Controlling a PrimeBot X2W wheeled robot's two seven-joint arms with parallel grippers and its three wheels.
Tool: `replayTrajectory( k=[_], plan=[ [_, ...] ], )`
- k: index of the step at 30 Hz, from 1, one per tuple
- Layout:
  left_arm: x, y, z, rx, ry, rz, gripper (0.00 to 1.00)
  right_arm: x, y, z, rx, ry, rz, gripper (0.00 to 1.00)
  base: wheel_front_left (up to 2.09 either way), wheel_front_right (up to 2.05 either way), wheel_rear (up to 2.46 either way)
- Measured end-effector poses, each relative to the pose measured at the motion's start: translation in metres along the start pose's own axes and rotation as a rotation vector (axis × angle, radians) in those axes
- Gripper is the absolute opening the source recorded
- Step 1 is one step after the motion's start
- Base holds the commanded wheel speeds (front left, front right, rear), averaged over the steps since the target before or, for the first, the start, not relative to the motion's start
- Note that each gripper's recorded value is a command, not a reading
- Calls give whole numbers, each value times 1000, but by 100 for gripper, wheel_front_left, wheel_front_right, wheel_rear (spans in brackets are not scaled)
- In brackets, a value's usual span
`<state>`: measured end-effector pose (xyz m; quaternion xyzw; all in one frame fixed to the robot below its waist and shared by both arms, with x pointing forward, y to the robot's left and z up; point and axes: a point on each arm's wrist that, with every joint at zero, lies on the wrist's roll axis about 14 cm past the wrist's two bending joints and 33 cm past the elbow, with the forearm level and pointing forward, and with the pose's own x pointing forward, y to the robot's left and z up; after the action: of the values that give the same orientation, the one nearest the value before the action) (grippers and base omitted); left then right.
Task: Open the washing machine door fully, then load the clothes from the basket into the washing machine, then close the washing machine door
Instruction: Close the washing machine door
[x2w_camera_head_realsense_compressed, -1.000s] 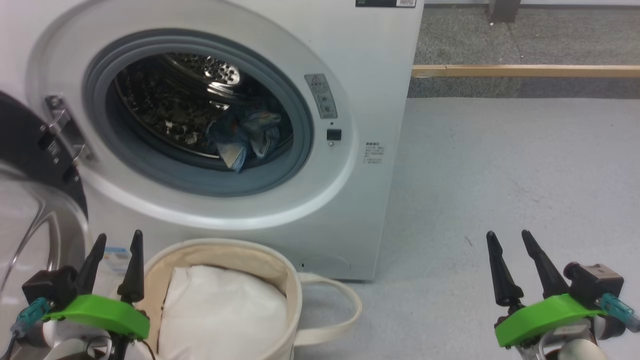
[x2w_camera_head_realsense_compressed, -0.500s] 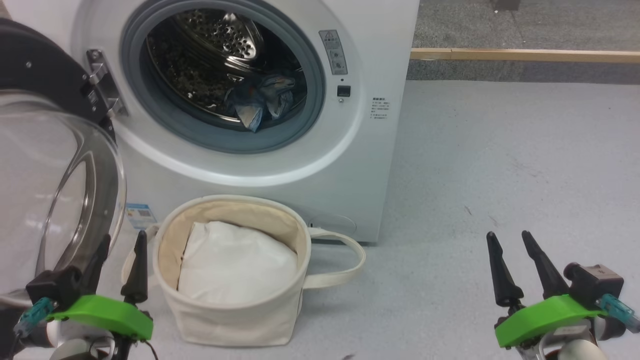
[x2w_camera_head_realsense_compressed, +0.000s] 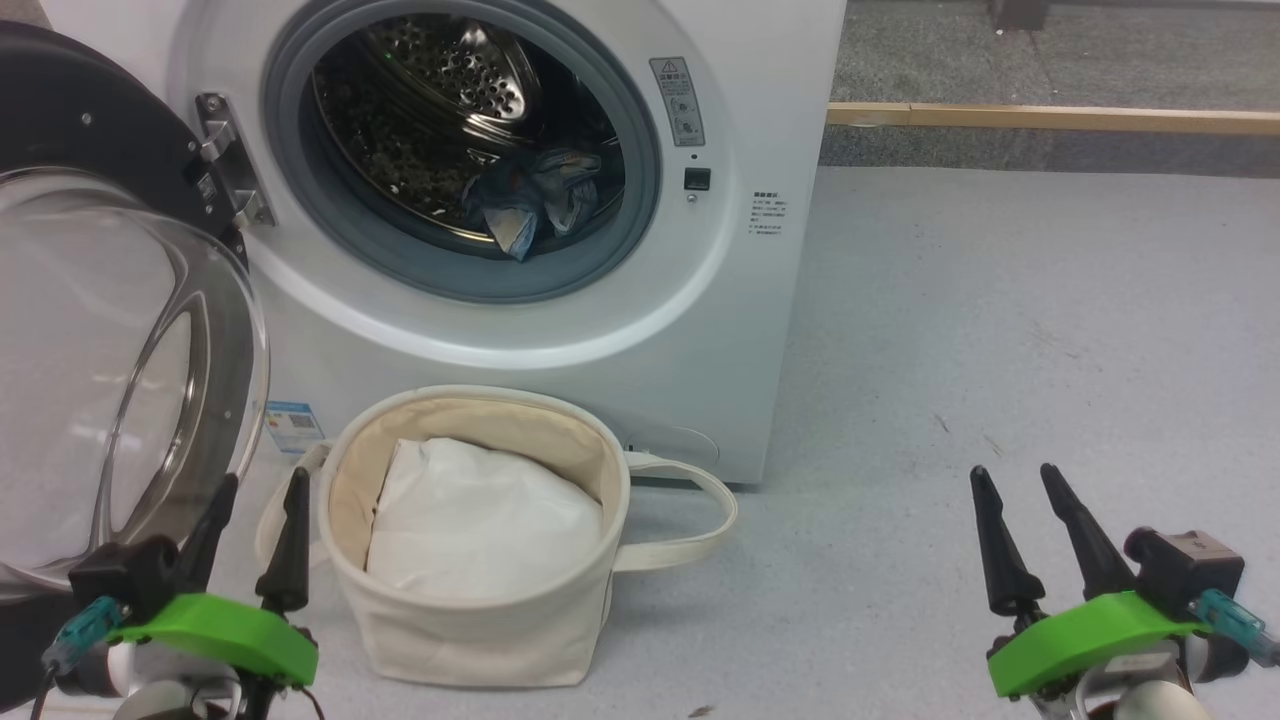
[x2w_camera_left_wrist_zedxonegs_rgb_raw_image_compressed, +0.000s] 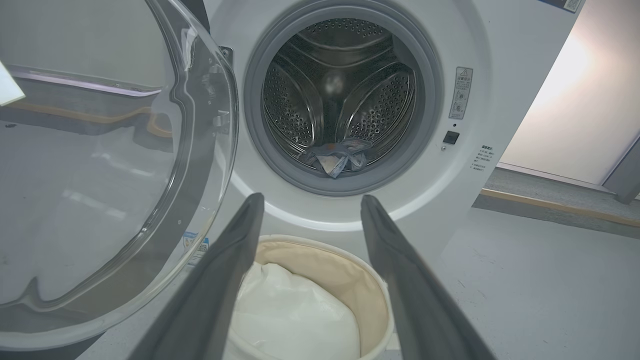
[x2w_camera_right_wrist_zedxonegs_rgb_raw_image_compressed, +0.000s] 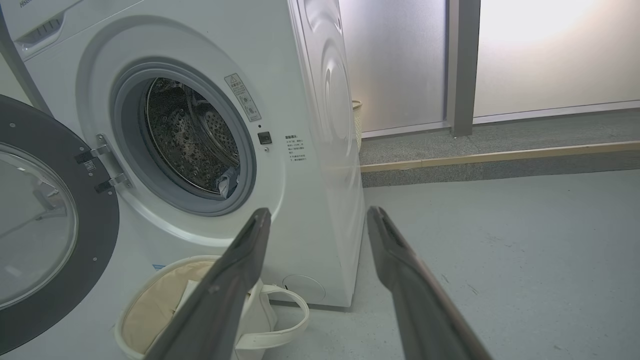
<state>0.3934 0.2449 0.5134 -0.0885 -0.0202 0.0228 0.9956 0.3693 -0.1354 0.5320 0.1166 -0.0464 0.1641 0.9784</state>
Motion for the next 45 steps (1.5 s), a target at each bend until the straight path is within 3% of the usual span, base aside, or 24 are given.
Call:
replayTrajectory(
  k=[17, 26, 31, 45],
  plan=[
    [-4, 4, 1, 0, -2, 9, 100, 2, 6, 0, 1, 1, 17, 100, 0, 0, 0],
    [-16, 21, -5, -4, 12, 57, 100, 8, 15, -3, 12, 4, 42, 100, 0, 0, 0],
    [-23, 38, 2, -28, -13, 117, 100, 15, 26, -5, 24, 9, 72, 100, 0, 0, 0],
    [-77, 104, 11, 76, -26, 341, 100, 44, 78, -20, 54, 50, 222, 100, 0, 0, 0]
  ],
)
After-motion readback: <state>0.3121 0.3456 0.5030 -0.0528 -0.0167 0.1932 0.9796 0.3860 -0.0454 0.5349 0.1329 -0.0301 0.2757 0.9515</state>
